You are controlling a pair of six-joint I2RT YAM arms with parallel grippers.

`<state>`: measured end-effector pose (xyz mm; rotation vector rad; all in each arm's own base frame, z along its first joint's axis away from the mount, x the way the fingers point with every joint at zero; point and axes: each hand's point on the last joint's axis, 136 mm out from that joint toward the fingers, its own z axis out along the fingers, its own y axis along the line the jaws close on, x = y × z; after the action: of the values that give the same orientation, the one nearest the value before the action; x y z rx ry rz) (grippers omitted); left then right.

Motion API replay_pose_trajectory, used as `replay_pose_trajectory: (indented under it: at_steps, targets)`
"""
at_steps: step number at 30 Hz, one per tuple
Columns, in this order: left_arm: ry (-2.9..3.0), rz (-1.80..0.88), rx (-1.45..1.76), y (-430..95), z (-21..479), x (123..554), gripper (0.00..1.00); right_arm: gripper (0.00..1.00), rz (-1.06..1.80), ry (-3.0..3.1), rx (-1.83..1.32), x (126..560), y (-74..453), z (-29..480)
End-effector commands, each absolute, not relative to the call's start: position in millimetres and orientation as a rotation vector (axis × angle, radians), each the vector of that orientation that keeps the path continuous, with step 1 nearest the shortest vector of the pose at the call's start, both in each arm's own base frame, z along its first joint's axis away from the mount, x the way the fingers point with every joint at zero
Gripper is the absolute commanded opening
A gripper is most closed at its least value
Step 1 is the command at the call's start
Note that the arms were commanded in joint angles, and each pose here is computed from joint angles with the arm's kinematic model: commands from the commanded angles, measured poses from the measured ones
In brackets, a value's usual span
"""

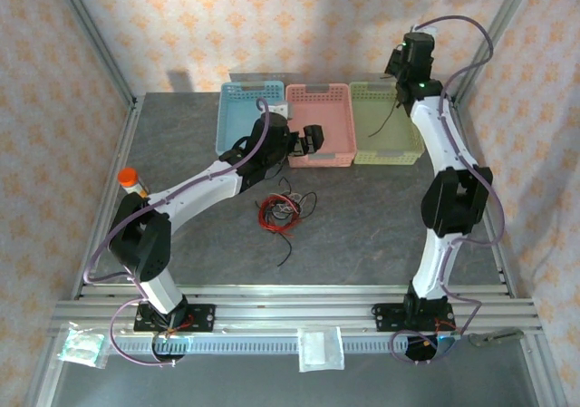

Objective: Untangle the cables

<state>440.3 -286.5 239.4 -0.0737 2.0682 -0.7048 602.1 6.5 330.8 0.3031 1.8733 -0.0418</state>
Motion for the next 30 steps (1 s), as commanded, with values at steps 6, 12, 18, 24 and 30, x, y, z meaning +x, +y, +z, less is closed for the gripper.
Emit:
replay_pose_trajectory:
  at_steps: [6,12,18,24,30]
  targets:
    - [2.179,-0.698,-0.016,-299,200,425,0.99,0.0,0.235,2.017,0.319,611,18,270]
    - [2.212,-0.688,0.008,-310,187,420,0.99,0.0,-0.045,2.21,0.491,602,-24,193]
    - [2.243,-0.638,0.009,-310,177,421,0.99,0.02,-0.17,2.337,0.52,590,-35,147]
    - [2.263,-0.607,0.004,-307,170,420,0.99,0.1,-0.22,2.44,0.511,579,-37,117]
    - [2.275,-0.595,-0.002,-305,165,418,0.99,0.36,-0.245,2.394,0.513,580,-42,136]
